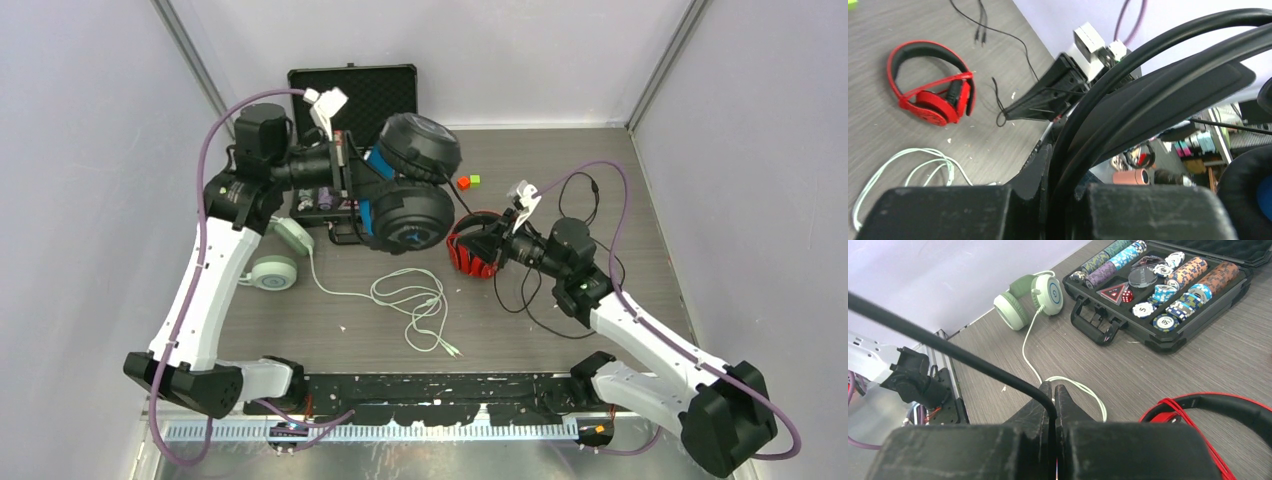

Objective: Wrap the headphones
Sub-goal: Wrap the headphones around the headphones.

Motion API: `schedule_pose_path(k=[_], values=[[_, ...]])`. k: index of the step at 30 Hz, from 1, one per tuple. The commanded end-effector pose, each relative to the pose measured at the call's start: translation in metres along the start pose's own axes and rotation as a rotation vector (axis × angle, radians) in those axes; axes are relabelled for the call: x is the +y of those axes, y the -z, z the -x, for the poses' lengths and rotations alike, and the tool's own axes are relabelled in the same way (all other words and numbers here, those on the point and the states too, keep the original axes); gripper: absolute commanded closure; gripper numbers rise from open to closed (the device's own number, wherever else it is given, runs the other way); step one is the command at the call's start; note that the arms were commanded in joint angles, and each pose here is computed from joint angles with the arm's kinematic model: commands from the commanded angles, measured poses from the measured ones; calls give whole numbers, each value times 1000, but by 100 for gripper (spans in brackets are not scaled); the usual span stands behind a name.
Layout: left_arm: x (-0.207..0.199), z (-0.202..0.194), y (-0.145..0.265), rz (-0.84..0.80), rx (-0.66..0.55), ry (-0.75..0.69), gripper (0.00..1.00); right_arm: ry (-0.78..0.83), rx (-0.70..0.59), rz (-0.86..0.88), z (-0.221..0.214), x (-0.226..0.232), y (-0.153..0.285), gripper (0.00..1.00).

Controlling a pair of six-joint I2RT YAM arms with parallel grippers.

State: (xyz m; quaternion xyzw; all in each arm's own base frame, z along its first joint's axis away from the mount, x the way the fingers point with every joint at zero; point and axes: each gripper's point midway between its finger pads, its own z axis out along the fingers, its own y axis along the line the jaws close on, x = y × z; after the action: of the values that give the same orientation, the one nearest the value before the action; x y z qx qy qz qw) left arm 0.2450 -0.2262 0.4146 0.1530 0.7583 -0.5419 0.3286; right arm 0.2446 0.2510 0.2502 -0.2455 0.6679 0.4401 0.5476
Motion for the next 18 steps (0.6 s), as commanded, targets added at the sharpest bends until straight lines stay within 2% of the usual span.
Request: schedule_pose_path(k=[1,13,18], values=[[-38,-17,-6,-129,62,-77,100,43,-99,55,39,15,-8,99],[-53,-101,-39,-203,309,-84,100,76,-52,7,34,-1,-22,100],[-48,-119,-44,-198,351,-77,100,81,-40,-5,34,-6,-27,99]])
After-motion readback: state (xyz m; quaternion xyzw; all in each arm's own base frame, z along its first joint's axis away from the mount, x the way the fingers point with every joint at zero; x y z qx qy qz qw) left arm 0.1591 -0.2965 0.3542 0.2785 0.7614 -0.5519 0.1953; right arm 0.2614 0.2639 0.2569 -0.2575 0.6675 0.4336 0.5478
